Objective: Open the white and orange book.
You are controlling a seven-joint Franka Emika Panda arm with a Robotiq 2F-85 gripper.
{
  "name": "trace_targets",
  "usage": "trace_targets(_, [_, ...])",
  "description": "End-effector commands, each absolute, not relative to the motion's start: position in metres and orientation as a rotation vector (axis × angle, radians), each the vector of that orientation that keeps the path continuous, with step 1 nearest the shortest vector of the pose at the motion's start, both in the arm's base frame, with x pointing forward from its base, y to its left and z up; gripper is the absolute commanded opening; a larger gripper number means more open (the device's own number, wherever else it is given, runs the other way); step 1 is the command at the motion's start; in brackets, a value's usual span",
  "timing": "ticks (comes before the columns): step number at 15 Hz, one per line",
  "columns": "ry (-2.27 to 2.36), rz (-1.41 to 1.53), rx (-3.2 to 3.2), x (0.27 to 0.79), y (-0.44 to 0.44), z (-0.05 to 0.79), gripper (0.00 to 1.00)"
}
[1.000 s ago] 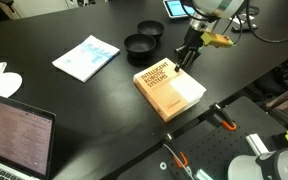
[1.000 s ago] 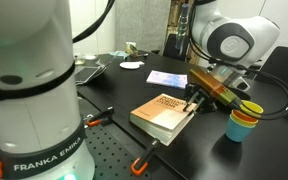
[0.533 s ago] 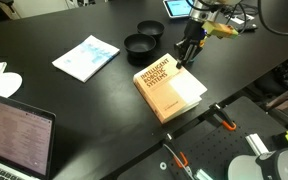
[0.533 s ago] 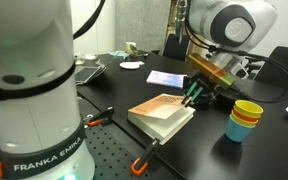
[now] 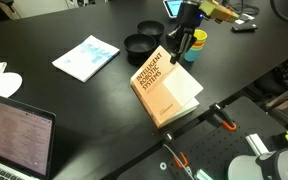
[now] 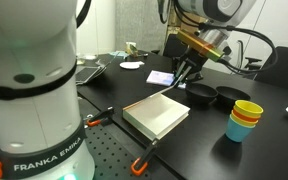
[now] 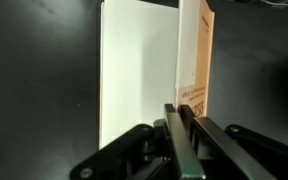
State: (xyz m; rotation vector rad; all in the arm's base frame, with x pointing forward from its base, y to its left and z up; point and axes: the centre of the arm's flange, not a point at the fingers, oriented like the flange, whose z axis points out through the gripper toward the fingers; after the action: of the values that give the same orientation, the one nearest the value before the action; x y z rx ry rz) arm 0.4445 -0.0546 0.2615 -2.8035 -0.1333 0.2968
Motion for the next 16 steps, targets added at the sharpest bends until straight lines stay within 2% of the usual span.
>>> trace_targets(1, [-0.228,0.353,-2.799,0.421,-0.011,0.277,0.13])
trace_targets(8, [-0.496,0.311,-2.814,0.374,0.06,0.294,0.12])
trace_targets(16, [-0.713,0.086,-2.742,0.329,0.124,0.313,0.12])
